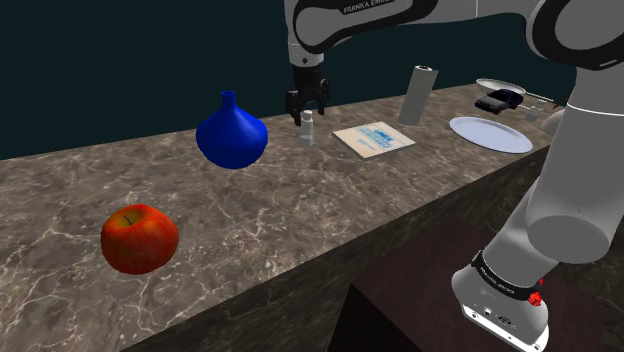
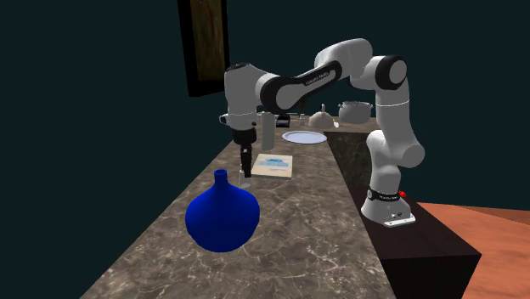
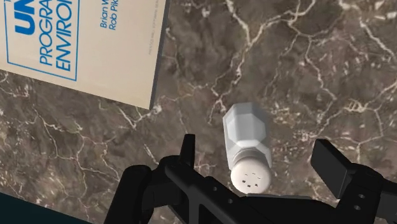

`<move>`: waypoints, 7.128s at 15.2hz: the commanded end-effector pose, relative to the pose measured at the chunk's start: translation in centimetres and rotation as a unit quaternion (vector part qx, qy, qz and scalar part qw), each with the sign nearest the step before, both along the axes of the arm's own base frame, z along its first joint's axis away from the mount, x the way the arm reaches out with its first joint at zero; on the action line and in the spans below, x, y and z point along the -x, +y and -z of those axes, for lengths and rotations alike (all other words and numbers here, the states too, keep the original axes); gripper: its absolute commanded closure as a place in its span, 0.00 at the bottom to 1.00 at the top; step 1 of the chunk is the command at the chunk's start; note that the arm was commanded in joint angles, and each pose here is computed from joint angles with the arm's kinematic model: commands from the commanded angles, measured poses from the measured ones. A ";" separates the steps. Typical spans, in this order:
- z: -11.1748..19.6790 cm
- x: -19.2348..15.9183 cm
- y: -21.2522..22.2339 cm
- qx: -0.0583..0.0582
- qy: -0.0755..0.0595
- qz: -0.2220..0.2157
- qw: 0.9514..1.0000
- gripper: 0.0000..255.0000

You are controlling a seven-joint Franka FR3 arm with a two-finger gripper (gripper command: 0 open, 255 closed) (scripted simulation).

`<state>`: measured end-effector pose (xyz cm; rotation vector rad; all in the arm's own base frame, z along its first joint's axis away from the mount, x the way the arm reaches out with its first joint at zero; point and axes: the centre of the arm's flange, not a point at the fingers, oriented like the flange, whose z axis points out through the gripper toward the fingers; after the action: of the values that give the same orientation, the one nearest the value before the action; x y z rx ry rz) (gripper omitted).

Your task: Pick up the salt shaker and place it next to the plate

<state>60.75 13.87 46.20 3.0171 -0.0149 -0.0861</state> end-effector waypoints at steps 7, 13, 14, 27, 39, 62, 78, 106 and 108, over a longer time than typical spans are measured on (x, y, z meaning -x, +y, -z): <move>0.0 0.0 0.0 0.000 0.000 0.000 1.000 1.00; 0.0 0.0 0.0 0.000 0.000 0.000 1.000 1.00; 0.0 0.0 0.0 0.000 0.000 0.000 1.000 1.00; -6.8 0.0 0.0 0.000 0.000 0.000 1.000 1.00; -13.2 0.0 0.0 0.000 0.000 0.000 1.000 1.00; -18.1 12.4 -11.8 0.000 0.000 0.000 1.000 1.00; -18.2 27.7 -26.4 0.000 0.000 0.000 1.000 1.00; -8.7 37.9 -36.2 0.000 0.000 0.000 1.000 1.00; -7.7 37.9 -36.2 0.000 0.000 0.000 1.000 1.00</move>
<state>22.76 -22.31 54.46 3.0174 -0.0152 -0.0864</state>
